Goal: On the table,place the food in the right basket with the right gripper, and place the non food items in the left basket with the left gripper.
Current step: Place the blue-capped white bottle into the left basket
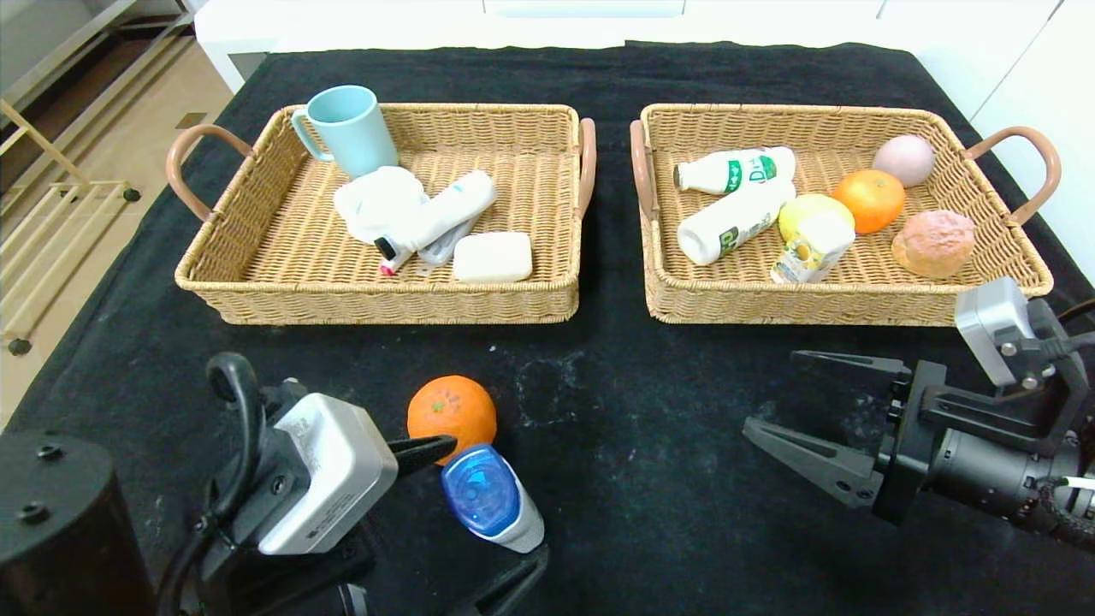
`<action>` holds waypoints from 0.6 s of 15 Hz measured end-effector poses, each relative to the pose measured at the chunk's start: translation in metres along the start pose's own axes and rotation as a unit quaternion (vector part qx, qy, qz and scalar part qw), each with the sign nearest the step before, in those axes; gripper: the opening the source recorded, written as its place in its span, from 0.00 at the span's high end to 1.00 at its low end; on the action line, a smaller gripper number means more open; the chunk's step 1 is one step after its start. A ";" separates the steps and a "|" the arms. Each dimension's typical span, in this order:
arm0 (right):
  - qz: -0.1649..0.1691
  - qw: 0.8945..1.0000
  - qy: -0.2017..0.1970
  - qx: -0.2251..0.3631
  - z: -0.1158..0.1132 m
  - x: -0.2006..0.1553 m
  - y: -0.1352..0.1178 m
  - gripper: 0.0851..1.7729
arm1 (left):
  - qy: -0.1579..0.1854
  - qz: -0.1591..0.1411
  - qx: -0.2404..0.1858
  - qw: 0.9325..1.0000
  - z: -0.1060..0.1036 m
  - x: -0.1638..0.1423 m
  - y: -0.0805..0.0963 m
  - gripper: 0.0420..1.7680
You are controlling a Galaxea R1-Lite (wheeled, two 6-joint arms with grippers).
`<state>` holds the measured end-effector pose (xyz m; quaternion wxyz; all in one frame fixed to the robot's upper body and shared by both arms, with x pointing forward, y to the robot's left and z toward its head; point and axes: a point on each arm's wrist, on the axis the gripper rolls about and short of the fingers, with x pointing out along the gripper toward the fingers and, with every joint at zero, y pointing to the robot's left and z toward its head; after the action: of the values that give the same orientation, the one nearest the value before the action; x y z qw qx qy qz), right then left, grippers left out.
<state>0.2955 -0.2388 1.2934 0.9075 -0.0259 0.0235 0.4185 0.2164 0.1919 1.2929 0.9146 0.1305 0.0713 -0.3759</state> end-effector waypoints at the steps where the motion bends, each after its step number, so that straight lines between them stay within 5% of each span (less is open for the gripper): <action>1: 0.000 1.000 0.000 0.000 0.000 0.000 0.000 0.04 | 0.002 -0.003 0.001 1.000 -0.001 0.001 -0.001 0.03; 9: 0.004 1.000 0.003 0.000 -0.002 0.000 0.002 0.04 | -0.019 0.000 -0.001 1.000 0.004 0.008 -0.002 0.03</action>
<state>0.2939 -0.2375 1.2916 0.9057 -0.0269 0.0263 0.4222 0.2206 0.1837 1.2939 0.9158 0.1227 0.0540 -0.3786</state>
